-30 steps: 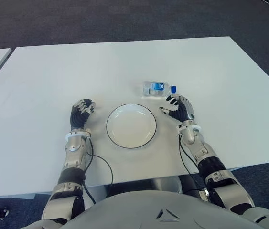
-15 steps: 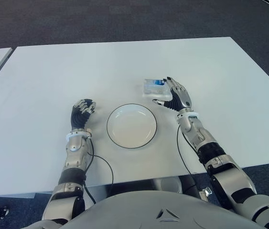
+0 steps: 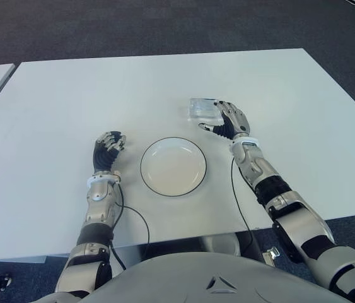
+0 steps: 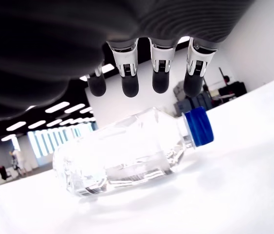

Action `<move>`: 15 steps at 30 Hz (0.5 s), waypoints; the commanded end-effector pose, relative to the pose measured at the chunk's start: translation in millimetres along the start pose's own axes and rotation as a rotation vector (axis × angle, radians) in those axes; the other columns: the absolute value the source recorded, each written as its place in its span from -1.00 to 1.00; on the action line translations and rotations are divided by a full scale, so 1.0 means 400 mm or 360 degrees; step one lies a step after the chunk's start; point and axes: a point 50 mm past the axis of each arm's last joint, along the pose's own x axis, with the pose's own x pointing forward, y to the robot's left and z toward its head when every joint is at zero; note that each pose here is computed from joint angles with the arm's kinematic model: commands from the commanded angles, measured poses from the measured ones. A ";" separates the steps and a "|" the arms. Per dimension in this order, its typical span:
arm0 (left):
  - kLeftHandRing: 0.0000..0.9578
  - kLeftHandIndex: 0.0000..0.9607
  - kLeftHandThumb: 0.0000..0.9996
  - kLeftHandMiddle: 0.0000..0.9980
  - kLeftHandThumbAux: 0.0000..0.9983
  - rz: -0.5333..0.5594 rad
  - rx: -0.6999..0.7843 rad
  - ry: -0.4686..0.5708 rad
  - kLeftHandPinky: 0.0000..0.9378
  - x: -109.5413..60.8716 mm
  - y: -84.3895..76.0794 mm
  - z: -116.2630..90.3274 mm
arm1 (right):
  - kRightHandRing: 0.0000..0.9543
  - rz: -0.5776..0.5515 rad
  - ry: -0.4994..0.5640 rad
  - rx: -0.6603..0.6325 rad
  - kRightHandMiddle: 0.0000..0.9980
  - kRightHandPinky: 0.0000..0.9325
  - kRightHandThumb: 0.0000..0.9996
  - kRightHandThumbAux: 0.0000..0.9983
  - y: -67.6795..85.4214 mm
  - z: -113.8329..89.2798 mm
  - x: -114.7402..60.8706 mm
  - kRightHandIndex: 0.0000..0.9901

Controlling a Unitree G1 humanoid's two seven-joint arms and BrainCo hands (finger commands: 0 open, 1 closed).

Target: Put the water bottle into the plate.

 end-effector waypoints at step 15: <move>0.05 -0.15 0.67 -0.05 0.37 0.0038 0.0013 0.0490 0.04 -0.091 0.007 -0.133 | -1.00 0.0137 -0.0018 -0.0255 -1.00 -1.00 0.60 -0.53 0.015 0.040 0.061 -1.00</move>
